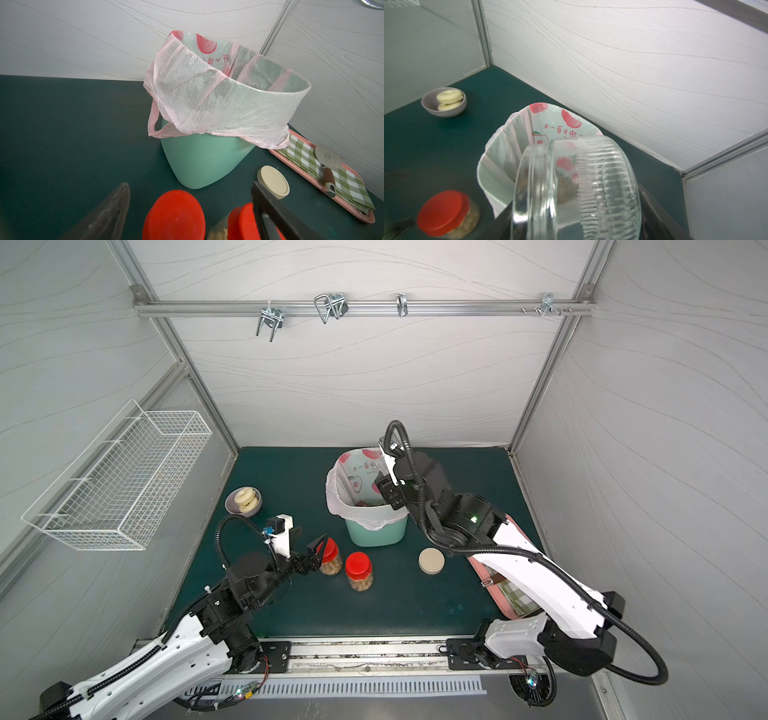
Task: Empty moldy peanuts from jars
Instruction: Pour the moldy peanuts from the jar into the trash bin, then place the jar at the center of the board.
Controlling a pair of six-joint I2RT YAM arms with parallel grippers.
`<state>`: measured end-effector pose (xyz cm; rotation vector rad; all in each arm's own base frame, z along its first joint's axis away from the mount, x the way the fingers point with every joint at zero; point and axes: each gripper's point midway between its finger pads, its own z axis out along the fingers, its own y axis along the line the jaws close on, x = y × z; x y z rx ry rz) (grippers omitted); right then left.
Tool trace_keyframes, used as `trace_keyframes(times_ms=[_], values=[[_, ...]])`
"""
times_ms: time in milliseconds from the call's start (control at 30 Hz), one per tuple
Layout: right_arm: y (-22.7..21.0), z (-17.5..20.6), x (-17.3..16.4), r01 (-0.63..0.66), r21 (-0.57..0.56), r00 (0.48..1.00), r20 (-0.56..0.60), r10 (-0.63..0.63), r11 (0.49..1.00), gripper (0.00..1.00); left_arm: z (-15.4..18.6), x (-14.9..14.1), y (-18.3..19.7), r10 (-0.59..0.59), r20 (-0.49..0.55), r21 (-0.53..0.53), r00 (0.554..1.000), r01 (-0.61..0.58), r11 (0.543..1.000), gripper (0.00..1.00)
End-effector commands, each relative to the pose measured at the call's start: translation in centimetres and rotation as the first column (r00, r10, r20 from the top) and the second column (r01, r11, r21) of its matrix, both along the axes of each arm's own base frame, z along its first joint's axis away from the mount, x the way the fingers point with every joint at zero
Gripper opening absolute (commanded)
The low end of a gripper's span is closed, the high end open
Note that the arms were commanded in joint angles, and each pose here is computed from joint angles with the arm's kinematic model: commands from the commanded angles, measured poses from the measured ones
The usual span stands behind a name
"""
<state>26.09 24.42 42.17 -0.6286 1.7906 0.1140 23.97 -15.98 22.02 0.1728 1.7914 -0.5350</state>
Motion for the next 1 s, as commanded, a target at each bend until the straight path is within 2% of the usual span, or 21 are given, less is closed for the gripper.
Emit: trace_keyframes(times_ms=[0,233,467,733,967], values=[[-1.1,0.4,-2.1,-0.043,0.13,0.997,-0.053,0.05,0.991,0.0,4.2,0.1,-0.7,-0.028,0.084,-0.071,0.996,0.034,0.997,0.91],[-3.3,-1.8,-6.3,-0.117,0.26,0.975,-0.152,0.161,0.959,0.0,4.4,0.0,-2.6,-0.116,0.076,-0.056,0.99,0.12,0.991,0.86],[-5.7,-5.8,-9.4,-0.117,0.335,0.948,-0.241,0.205,0.935,0.0,4.8,-0.6,-4.6,-0.188,0.082,-0.035,0.979,0.191,0.981,0.78],[-6.1,-10.9,-10.6,-0.096,0.34,0.915,-0.339,0.217,0.936,0.0,5.1,-1.3,-7.4,-0.249,0.092,0.035,0.964,0.247,0.968,0.78],[-5.1,-13.8,-11.2,-0.11,0.357,0.88,-0.399,0.258,0.928,0.0,5.6,-1.6,-8.3,-0.282,0.091,0.012,0.955,0.282,0.959,0.76]])
